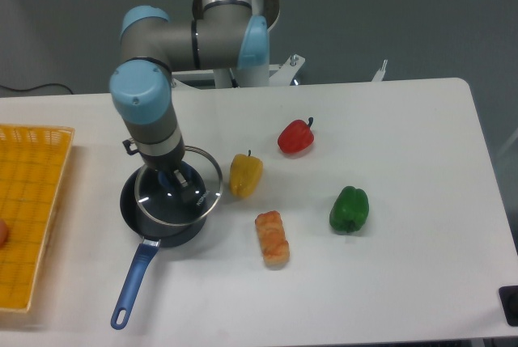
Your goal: Open the lid
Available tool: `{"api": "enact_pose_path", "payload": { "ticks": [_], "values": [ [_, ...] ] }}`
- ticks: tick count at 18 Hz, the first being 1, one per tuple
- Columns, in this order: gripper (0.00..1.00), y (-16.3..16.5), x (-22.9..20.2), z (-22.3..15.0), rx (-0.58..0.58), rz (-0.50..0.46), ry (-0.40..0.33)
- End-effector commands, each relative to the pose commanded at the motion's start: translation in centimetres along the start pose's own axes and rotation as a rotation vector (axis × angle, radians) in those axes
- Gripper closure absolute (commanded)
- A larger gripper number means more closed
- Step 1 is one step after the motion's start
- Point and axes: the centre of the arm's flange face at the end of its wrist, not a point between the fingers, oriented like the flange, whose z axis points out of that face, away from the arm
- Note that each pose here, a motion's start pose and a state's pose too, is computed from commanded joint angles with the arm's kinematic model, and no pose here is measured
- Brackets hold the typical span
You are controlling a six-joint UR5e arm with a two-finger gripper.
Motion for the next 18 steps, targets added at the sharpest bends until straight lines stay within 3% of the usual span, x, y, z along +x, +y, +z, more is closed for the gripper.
{"api": "enact_pose_path", "payload": {
  "ticks": [9, 18],
  "values": [
    [0.40, 5.3, -4.4, -0.2, -0.015, 0.005, -0.001],
    [0.40, 7.3, -6.1, -0.4, -0.012, -0.011, 0.001]
  ]
}}
